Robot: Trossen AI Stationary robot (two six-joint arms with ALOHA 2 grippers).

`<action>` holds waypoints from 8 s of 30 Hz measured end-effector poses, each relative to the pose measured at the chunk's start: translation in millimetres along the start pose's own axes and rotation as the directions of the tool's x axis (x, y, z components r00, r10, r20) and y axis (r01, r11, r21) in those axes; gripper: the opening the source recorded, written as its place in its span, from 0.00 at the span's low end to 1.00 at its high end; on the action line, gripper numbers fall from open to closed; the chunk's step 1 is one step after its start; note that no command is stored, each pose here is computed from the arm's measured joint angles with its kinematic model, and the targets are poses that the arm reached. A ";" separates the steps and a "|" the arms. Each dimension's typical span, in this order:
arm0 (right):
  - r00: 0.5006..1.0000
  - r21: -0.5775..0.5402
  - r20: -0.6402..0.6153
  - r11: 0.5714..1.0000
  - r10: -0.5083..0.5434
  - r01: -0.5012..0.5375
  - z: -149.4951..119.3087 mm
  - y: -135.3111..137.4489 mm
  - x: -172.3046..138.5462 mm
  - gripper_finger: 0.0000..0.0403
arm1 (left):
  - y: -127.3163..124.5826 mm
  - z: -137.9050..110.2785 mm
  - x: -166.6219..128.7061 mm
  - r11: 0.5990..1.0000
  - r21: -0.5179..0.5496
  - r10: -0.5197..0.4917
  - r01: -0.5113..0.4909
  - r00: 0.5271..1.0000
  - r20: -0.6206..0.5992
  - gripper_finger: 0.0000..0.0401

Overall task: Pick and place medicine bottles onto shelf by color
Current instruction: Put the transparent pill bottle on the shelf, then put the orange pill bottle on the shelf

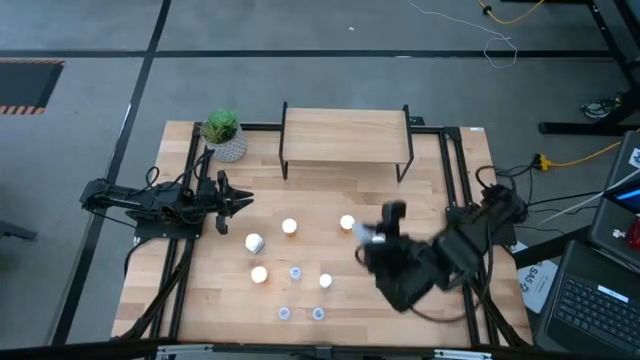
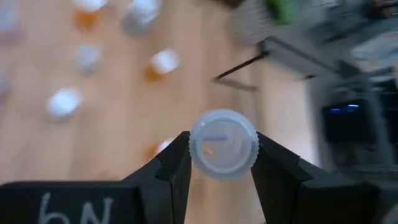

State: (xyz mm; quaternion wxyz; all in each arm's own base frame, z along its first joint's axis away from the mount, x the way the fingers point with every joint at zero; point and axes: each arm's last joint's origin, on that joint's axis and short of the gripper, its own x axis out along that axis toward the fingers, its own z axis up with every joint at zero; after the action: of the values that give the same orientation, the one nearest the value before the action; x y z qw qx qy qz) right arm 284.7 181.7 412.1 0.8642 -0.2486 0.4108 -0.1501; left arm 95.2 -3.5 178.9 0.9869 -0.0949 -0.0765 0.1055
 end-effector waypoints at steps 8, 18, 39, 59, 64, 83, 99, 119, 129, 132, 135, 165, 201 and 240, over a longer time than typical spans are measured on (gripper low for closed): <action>0.984 0.072 -0.050 0.982 -0.171 0.175 14.7 -86.6 32.7 0.35 | 0.0 0.0 0.0 1.000 0.000 0.000 0.000 1.000 0.000 0.20; 0.957 0.341 -0.290 0.934 -0.002 0.106 -28.7 -224.0 133.0 0.35 | 0.0 0.1 0.0 1.000 0.000 0.001 -0.001 1.000 0.000 0.20; 0.869 0.691 -0.364 0.723 0.335 0.011 -192.0 -347.0 218.1 0.35 | 0.3 0.4 0.0 1.000 0.004 0.012 -0.012 1.000 0.005 0.20; 0.882 0.651 -0.337 0.758 0.330 -0.035 -192.3 -324.5 251.6 0.47 | 2.5 0.8 -0.1 0.996 0.006 0.087 -0.087 0.996 0.017 0.20; 0.881 0.651 -0.337 0.758 0.331 -0.036 -192.2 -324.3 251.6 0.49 | 2.5 0.7 -0.1 0.996 0.006 0.088 -0.088 0.996 0.017 0.20; 0.920 0.649 0.024 0.694 0.391 -0.312 -129.8 -343.8 184.7 0.50 | 2.5 0.7 -0.1 0.996 0.006 0.088 -0.088 0.996 0.017 0.20; 0.668 0.339 -0.101 0.657 0.737 -0.673 -43.6 -186.3 169.7 0.50 | 2.5 0.8 -0.1 0.996 0.006 0.088 -0.088 0.996 0.017 0.20; 0.634 0.414 -0.320 0.706 0.704 -0.575 -85.6 -64.0 244.9 0.50 | 2.5 0.8 -0.1 0.996 0.006 0.088 -0.088 0.996 0.017 0.20; 0.655 0.352 -0.319 0.727 0.685 -0.589 -92.7 -53.4 253.4 0.50 | 2.5 0.7 -0.1 0.996 0.006 0.088 -0.088 0.996 0.017 0.20; 0.675 0.280 -0.285 0.733 0.681 -0.620 -89.2 -54.9 255.3 0.50 | 2.5 0.8 -0.1 0.996 0.006 0.088 -0.088 0.996 0.017 0.20; 0.692 0.239 -0.253 0.737 0.676 -0.632 -86.1 -55.3 256.9 0.50 | 2.5 0.8 -0.1 0.996 0.006 0.088 -0.088 0.996 0.017 0.20; 0.695 0.302 -0.404 0.804 0.595 -0.513 -96.3 -54.3 251.2 0.77 | 2.5 0.6 -0.1 0.996 0.007 0.088 -0.088 0.996 0.016 0.20; 0.787 0.227 -0.323 0.850 0.527 -0.476 -119.9 -11.6 275.4 0.76 | 2.5 0.7 -0.1 0.996 0.007 0.088 -0.088 0.996 0.016 0.20; 0.986 0.058 -0.165 0.998 0.008 0.002 -51.5 -267.5 194.8 0.51 | 2.5 0.6 -0.1 0.996 0.007 0.088 -0.088 0.996 0.016 0.20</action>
State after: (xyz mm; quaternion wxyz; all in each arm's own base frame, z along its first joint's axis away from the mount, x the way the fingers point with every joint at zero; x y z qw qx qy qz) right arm 349.8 -146.8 408.5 0.8342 -0.2095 0.4770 -0.1808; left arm 94.5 -1.0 178.9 0.9810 -0.0935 -0.0795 0.1499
